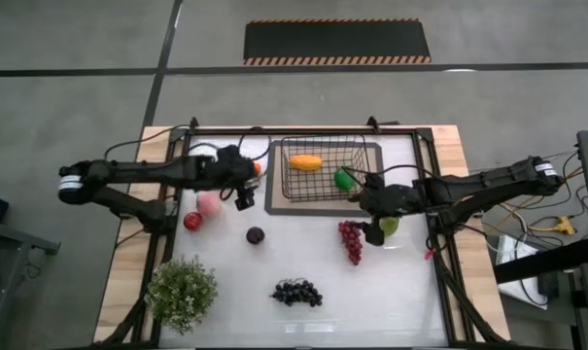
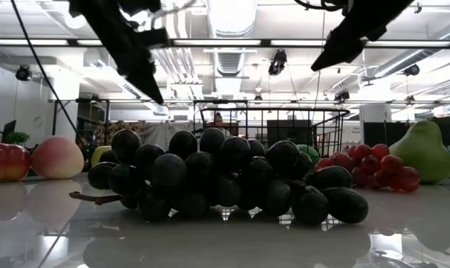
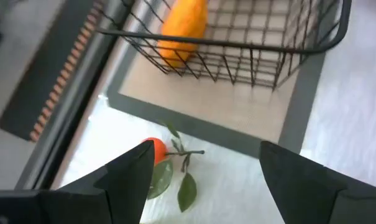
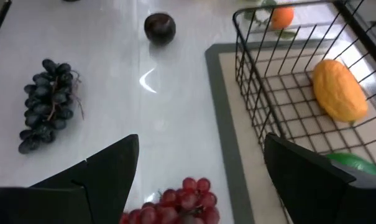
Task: Build produce basket
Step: Put the orange tangerine into the black wire basket
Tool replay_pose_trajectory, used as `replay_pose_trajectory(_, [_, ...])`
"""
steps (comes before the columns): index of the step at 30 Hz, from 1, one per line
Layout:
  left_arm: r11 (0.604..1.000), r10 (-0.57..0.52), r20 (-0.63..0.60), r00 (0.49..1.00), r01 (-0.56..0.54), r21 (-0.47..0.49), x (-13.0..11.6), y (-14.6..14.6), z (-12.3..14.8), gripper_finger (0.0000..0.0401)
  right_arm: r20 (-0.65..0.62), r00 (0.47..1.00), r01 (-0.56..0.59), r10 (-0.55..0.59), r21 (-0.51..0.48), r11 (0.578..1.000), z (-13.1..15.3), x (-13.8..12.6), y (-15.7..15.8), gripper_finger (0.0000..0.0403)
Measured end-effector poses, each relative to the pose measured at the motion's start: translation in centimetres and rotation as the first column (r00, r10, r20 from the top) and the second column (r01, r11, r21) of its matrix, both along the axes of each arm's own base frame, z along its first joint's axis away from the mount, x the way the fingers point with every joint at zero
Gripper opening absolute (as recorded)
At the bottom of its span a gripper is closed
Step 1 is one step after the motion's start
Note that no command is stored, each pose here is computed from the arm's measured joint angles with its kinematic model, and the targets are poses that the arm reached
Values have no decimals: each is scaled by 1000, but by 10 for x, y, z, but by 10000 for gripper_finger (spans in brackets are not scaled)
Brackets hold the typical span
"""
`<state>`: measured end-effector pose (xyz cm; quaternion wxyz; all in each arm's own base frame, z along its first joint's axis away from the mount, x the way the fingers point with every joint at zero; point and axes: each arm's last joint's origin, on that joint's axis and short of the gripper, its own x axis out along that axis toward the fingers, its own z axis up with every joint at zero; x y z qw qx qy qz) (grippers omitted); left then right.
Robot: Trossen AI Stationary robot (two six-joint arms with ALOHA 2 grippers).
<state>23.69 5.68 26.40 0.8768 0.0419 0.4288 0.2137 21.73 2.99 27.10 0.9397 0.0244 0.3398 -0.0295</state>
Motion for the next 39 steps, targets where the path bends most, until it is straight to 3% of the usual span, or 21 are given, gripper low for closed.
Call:
replay_pose_trajectory(12, [999, -12, -198, 980, 5, -35, 23, 62, -41, 272, -20, 1000, -21, 22, 31, 999, -15, -5, 10, 327])
replay_pose_trajectory(18, [996, 5, -226, 974, -25, -87, 25, 80, -59, 272, -24, 999, -22, 23, 33, 999, -17, -5, 11, 327])
replay_pose_trajectory(30, [992, 48, -197, 979, -69, -105, 23, 105, -75, 271, -19, 1000, -16, 17, 41, 999, -18, -4, 11, 327])
replay_pose_trajectory(39, [990, 49, -200, 979, -74, -120, 21, 107, -79, 228, -38, 999, 11, -9, 67, 998, -27, -6, 11, 327])
